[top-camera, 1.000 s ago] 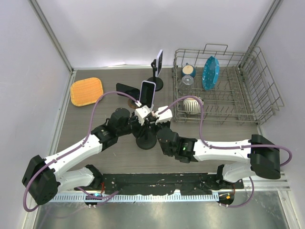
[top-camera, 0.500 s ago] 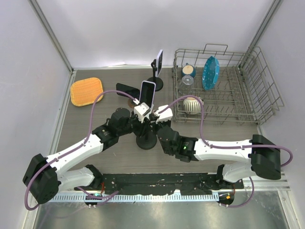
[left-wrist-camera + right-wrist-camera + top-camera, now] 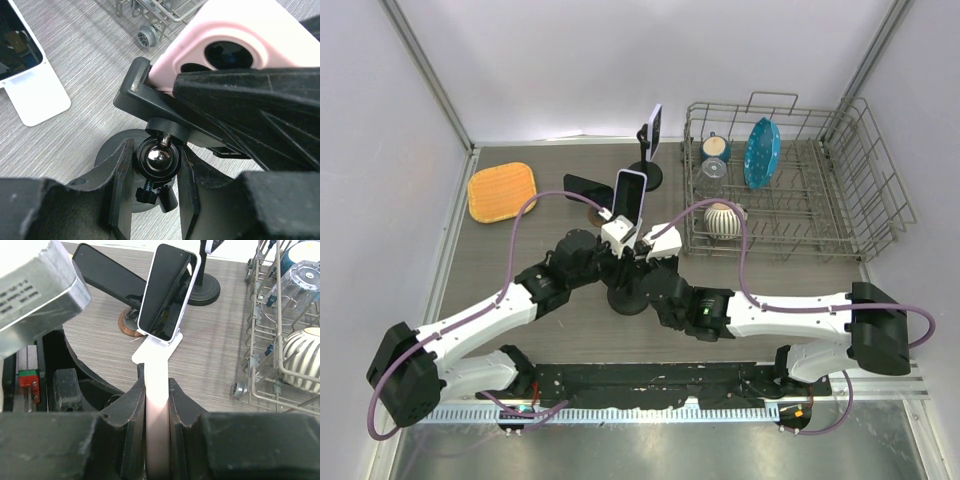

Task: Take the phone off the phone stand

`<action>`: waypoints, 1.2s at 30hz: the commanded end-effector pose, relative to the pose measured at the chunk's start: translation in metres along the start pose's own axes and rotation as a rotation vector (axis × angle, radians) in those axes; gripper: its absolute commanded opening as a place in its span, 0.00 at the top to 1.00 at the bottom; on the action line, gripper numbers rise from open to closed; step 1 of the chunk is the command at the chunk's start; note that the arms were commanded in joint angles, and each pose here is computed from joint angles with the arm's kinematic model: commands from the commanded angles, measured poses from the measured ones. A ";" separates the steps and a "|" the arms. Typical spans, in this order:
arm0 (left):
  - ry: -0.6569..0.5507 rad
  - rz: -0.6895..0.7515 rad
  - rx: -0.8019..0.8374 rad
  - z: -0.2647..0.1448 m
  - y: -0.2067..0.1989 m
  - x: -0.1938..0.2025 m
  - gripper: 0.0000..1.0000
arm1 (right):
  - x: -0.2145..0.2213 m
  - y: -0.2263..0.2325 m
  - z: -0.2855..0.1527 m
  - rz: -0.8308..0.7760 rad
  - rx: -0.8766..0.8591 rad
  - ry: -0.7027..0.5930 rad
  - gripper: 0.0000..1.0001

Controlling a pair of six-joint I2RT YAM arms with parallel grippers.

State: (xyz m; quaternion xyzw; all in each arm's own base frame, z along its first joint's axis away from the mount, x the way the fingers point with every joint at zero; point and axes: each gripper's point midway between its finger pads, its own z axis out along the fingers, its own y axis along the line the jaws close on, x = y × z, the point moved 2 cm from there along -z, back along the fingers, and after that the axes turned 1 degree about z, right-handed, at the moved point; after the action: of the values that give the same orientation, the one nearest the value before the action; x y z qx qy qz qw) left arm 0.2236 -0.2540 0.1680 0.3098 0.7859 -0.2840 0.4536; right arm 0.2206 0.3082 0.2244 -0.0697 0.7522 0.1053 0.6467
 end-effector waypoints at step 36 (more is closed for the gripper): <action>-0.081 -0.139 -0.109 -0.007 0.016 -0.024 1.00 | 0.004 -0.078 0.003 0.094 0.369 0.104 0.99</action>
State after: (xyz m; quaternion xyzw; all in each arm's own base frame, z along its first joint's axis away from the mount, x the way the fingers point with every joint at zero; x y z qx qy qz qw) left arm 0.2239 -0.2538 0.1692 0.2603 0.8040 -0.2960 0.4453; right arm 0.2382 0.2753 0.2227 0.1023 0.7941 0.1114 0.5887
